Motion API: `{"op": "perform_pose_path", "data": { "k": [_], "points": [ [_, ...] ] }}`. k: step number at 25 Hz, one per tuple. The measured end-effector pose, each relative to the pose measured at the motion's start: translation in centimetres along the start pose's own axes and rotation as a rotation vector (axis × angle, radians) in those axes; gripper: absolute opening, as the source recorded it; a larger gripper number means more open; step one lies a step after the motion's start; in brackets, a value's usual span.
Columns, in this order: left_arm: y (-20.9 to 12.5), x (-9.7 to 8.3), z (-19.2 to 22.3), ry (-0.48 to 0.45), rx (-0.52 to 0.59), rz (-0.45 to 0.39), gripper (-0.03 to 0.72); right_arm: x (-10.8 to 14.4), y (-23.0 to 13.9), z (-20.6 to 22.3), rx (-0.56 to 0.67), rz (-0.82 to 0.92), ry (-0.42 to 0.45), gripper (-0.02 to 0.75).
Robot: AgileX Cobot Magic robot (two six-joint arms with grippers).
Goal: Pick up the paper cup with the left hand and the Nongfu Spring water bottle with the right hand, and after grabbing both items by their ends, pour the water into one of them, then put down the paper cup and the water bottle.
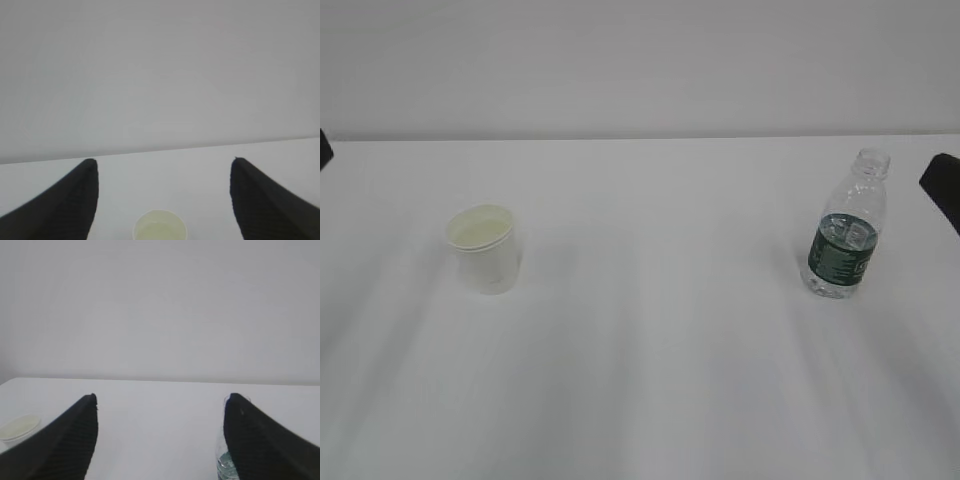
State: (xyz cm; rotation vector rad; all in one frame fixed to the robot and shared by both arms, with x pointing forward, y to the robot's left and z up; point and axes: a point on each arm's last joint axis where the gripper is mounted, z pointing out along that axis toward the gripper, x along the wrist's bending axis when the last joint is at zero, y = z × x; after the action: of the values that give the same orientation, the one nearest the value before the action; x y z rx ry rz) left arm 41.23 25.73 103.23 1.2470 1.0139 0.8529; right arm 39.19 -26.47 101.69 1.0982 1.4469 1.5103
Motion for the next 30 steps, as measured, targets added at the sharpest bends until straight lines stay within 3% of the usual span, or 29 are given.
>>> {"op": "perform_pose_path", "data": {
  "k": [11, 19, 30],
  "points": [
    [2.2, -0.3, -5.0, 0.117, 0.001, -0.004, 0.589, -0.1, 4.0, -1.7, 0.026, -0.069, -0.101, 0.588],
    [4.2, -0.3, -8.2, 0.223, 0.029, -0.005, 0.588, 0.0, 6.5, -3.7, -0.024, -0.076, -0.174, 0.588],
    [7.6, -0.4, -11.0, 0.328, 0.078, -0.027, 0.577, 1.1, 7.9, -5.6, -0.058, -0.077, -0.117, 0.588]
  ]
}}
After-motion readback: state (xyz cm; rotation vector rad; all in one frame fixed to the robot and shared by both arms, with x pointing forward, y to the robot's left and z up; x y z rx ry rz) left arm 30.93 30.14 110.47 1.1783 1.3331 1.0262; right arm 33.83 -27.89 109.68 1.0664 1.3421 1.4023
